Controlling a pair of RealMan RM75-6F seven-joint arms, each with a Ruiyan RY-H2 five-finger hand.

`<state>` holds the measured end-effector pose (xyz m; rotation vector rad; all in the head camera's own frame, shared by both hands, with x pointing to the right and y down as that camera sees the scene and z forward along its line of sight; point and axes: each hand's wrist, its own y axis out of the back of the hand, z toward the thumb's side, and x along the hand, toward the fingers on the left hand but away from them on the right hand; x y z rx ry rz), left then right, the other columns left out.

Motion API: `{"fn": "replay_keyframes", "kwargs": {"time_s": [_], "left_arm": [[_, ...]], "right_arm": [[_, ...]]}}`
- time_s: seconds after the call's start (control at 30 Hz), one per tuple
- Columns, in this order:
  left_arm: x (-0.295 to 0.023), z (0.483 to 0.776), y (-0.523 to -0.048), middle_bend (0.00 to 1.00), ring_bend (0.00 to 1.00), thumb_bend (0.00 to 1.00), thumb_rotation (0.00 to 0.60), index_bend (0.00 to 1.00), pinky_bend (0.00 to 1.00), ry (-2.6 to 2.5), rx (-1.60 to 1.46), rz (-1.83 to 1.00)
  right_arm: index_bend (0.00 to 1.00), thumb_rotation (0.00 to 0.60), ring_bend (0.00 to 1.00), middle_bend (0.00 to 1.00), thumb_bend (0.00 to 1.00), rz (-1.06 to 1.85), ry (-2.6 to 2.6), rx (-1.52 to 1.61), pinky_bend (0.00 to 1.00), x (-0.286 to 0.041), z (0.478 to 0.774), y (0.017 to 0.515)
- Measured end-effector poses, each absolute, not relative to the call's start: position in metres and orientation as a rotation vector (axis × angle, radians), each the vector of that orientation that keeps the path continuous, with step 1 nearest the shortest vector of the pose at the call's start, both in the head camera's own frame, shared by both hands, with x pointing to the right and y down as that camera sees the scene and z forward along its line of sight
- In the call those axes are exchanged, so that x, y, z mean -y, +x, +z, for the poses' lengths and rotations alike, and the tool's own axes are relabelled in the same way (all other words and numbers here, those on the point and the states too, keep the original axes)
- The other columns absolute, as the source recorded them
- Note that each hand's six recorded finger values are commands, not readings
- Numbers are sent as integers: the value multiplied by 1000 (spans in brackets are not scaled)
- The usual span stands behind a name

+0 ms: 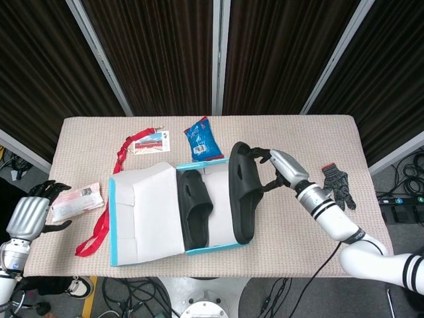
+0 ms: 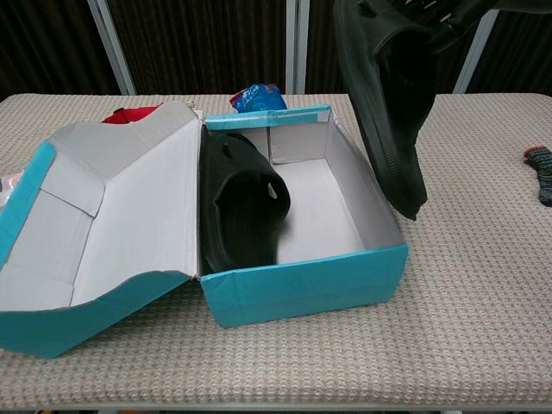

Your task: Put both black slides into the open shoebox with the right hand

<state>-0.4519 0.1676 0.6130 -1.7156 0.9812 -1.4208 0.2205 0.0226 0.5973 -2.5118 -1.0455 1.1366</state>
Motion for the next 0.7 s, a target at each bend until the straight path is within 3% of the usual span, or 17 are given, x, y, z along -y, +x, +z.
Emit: {"fn": "replay_keyframes", "kwargs": {"time_s": [0.4, 0.7], "left_arm": [[-164, 613, -451, 229, 123, 117, 600, 239, 189, -1706, -984, -1412], [-165, 612, -456, 229, 124, 117, 600, 239, 189, -1698, -998, -1417]], "right_arm": [[487, 600, 225, 445, 154, 1053, -2660, 996, 297, -34, 648, 204], [487, 600, 225, 445, 154, 1048, -2623, 906, 297, -38, 669, 190]]}}
